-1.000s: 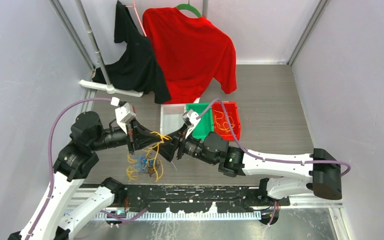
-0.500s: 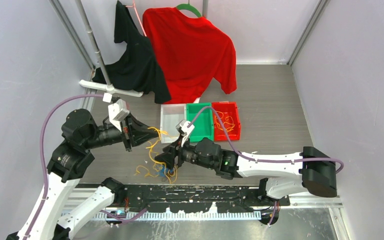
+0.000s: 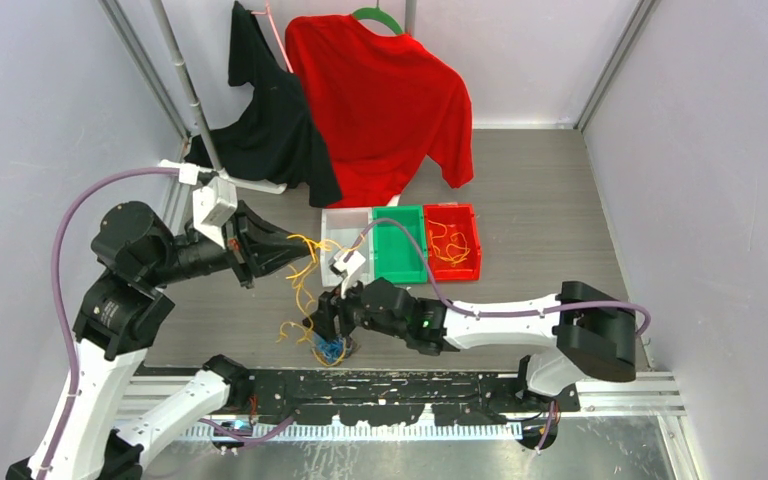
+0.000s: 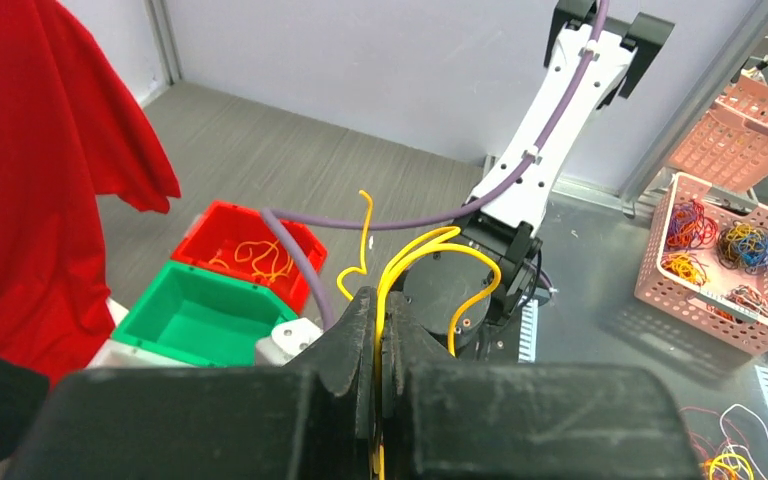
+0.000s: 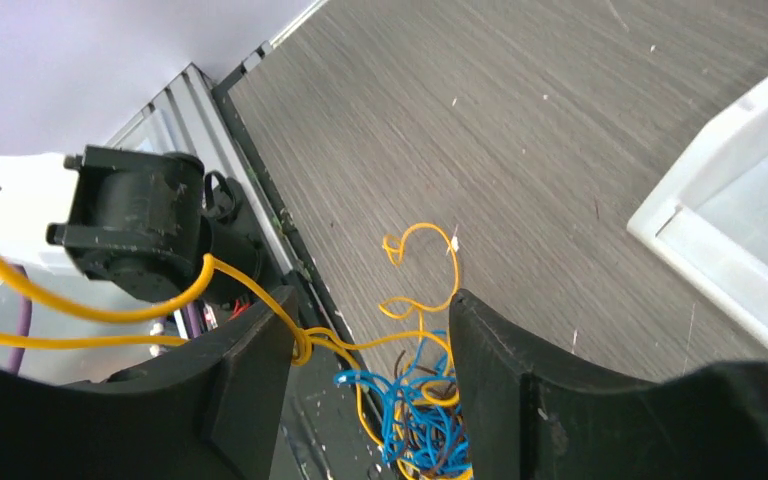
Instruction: Untangle the cables
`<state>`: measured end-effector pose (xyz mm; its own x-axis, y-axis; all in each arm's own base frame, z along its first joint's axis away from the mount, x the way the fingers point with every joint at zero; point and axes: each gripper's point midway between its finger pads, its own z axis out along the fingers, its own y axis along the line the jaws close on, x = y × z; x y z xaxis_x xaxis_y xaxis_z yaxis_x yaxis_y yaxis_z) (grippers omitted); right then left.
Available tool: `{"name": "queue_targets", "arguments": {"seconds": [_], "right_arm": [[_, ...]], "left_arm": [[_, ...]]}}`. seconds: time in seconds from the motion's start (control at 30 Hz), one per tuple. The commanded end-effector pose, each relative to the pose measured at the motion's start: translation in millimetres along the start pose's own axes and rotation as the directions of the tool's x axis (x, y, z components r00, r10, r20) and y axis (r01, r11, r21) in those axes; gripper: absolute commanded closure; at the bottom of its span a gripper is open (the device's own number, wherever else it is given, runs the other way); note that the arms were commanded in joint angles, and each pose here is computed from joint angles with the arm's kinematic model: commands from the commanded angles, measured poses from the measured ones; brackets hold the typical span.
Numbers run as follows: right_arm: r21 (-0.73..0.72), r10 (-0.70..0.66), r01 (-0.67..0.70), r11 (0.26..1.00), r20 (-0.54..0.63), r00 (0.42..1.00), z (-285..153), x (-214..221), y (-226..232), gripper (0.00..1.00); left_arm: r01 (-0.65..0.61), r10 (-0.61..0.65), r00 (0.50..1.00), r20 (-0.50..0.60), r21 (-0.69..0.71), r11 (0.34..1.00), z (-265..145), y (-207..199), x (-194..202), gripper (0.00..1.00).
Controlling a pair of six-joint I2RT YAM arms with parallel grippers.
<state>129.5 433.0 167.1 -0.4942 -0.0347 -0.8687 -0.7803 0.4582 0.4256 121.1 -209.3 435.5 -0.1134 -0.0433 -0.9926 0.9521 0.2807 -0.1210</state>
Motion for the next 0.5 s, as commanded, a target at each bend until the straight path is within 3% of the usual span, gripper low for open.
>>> {"name": "queue_targets", "arguments": {"seconds": [0.0, 0.17, 0.47], "right_arm": [[0.005, -0.044, 0.043, 0.999, 0.153, 0.987, 8, -59, 18, 0.39], [0.092, -0.073, 0.059, 0.994, 0.162, 0.984, 21, -59, 3, 0.44], [0.237, -0.107, 0.079, 0.968, 0.108, 0.988, 28, -12, -45, 0.45]], "left_arm": [[-0.074, 0.071, 0.995, 0.073, 0.039, 0.997, -1, -12, -35, 1.00], [-0.111, 0.106, 0.988, 0.109, 0.049, 0.993, -2, -18, -59, 1.00], [-0.266, 0.250, 0.940, 0.234, 0.042, 0.963, -18, -44, -138, 1.00]]}}
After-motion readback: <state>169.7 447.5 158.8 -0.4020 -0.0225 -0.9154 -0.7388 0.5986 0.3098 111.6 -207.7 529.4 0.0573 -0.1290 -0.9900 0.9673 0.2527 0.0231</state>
